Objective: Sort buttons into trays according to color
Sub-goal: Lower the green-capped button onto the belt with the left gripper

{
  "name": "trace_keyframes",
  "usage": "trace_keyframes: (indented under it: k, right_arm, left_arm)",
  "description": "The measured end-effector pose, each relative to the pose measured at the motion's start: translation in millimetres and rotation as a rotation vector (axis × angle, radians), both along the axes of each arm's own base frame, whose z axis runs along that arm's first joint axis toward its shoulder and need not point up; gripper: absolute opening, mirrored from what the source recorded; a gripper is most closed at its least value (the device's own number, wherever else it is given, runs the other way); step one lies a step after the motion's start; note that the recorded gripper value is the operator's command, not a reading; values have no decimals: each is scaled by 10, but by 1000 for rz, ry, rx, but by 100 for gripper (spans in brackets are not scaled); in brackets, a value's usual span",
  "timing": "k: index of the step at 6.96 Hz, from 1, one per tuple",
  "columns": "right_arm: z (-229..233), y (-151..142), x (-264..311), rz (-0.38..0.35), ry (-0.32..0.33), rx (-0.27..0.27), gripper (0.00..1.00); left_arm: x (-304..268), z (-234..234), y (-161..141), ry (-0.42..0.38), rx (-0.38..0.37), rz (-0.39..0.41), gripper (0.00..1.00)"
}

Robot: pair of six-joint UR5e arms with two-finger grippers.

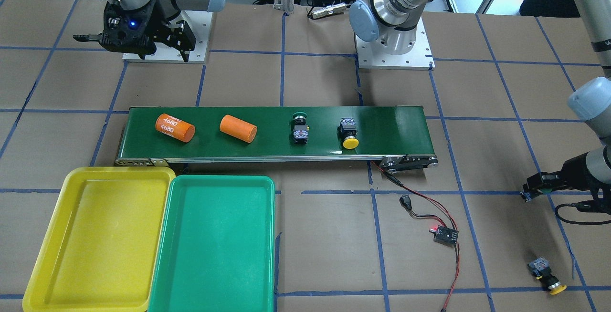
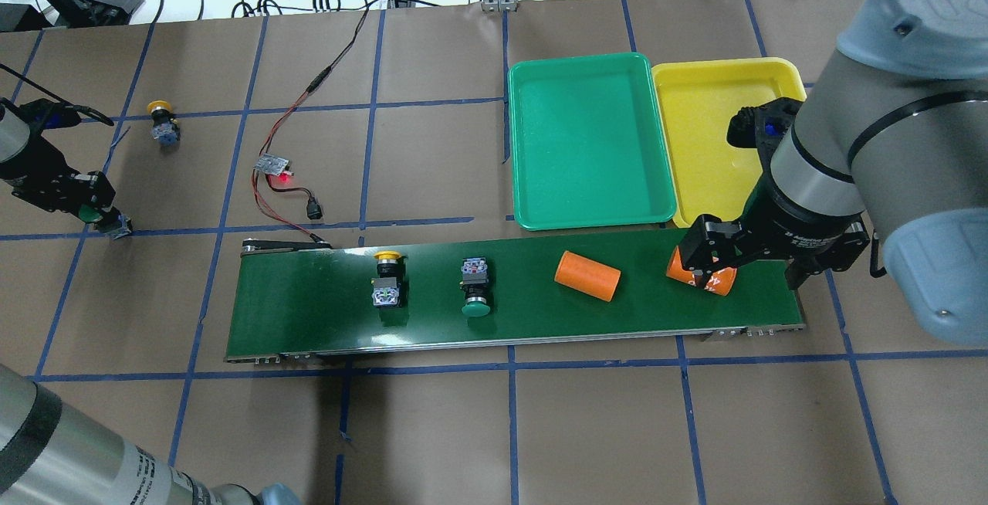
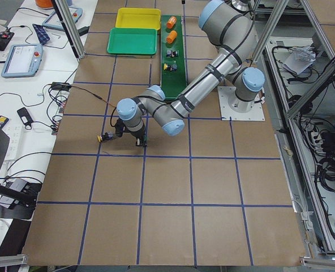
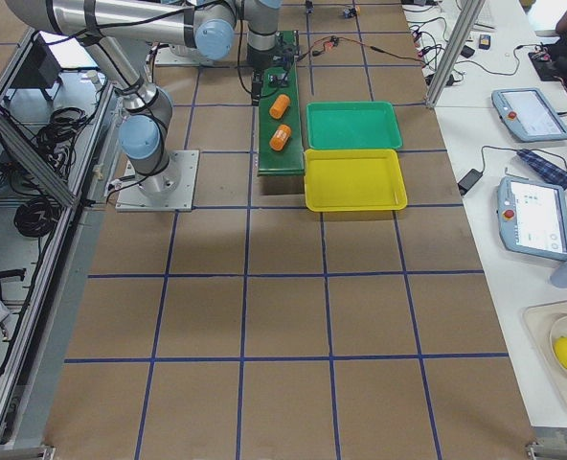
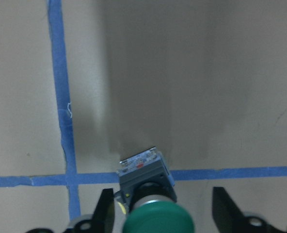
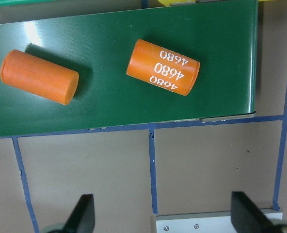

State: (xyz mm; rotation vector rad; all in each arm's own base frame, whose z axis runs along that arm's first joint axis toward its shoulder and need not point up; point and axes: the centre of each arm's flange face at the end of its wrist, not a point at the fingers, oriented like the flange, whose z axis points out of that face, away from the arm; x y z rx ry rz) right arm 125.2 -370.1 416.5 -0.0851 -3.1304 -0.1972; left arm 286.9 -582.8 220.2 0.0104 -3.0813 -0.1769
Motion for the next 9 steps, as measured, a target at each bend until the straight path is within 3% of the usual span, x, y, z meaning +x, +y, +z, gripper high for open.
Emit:
trace_keyframes:
  k: [3,5,7,9]
  right_arm:
    - [17,-23,-2,2,2,-18,100]
    - [13,-27,-5,6,3,-18,100]
    - [8,-25,-5,7,2,-16,100]
    - [4,-21,-3,8,2,-14,100]
  left_arm:
    - [-390,461,43,0,10,2,0]
    - [-1538,1021,199,-9,37,26,0]
    - [-2580,1176,748,-23,48,48,0]
    - [-3240,1079,1169,-24,68,-37,0]
